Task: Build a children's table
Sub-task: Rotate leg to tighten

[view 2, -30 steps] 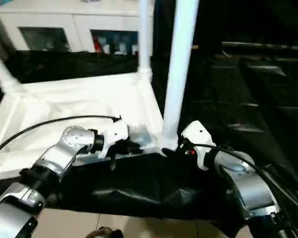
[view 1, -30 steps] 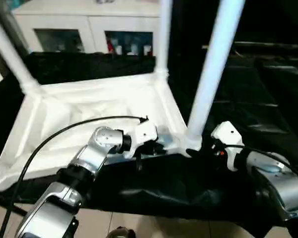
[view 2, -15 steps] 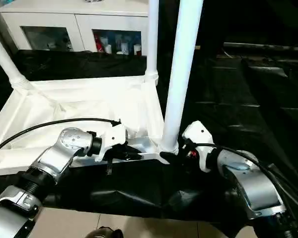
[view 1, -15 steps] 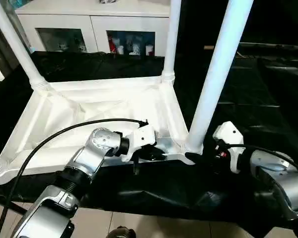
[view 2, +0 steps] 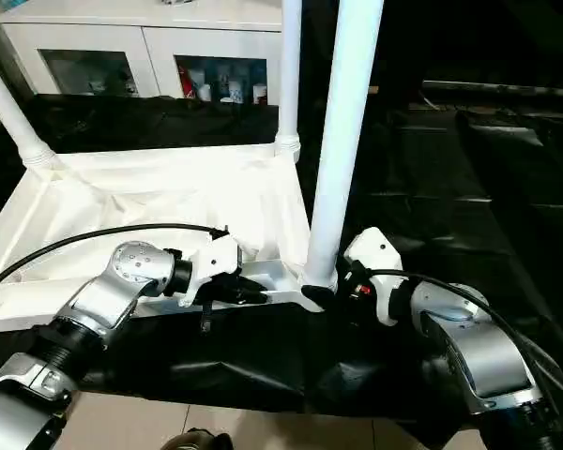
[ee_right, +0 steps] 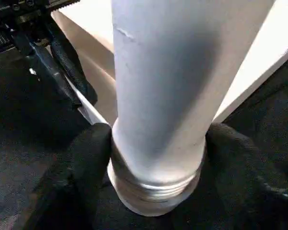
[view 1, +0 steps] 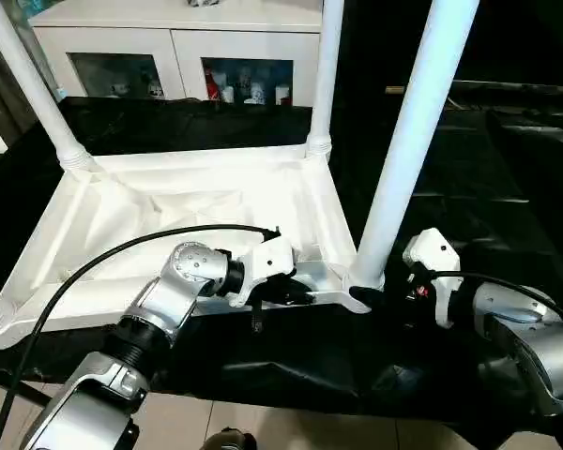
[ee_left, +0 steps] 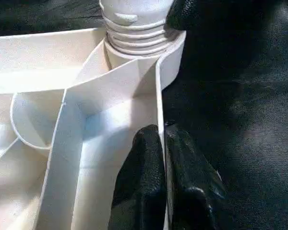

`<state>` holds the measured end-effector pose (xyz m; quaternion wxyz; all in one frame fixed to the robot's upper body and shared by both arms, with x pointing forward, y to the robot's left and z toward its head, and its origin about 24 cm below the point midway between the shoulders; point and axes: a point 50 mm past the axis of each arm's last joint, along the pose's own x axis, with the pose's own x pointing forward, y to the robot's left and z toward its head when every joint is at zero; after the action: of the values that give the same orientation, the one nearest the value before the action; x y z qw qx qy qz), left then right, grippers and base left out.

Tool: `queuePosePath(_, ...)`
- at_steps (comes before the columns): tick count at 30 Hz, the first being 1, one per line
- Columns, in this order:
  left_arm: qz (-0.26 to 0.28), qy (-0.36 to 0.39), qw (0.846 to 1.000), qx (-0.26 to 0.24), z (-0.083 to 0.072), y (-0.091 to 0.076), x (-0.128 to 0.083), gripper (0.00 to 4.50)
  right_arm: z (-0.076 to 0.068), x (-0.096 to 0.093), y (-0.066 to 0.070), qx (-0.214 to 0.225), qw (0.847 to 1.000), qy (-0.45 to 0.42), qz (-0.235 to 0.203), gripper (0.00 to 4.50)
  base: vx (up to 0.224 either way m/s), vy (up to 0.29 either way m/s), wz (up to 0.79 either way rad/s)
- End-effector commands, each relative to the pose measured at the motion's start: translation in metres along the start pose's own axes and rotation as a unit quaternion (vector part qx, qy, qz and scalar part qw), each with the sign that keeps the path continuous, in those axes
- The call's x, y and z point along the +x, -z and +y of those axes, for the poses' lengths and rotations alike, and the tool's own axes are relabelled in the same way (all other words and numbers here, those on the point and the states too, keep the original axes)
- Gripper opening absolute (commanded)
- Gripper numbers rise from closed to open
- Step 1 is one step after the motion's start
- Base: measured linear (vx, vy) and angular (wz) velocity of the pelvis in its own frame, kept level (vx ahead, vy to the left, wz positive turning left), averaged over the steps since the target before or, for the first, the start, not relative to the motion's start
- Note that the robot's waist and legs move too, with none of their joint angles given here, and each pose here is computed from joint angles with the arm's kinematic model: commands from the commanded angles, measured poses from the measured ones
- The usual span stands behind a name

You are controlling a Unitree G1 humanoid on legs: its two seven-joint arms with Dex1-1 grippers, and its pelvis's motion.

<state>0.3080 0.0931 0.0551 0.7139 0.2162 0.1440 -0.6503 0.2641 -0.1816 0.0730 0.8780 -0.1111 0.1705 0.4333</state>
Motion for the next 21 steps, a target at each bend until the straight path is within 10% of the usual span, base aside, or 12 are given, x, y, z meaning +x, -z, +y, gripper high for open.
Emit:
queuePosePath(1,-0.019,0.015,0.999,0.032,0.000,-0.016,0.001,0.00,-0.002,-0.001,-0.002,0.008,1.000,-0.002,-0.007,2.91,0.000,0.000,0.00)
queuePosePath(16,-0.005,-0.033,0.999,0.017,0.008,-0.014,0.006,0.00,-0.002,0.006,0.005,0.040,0.998,0.046,-0.026,2.72,0.000,0.000,0.00)
queuePosePath(21,0.013,-0.152,0.987,-0.041,0.027,-0.013,0.021,0.00,-0.015,0.030,0.013,0.136,0.964,0.223,-0.059,2.66,0.000,0.000,0.00)
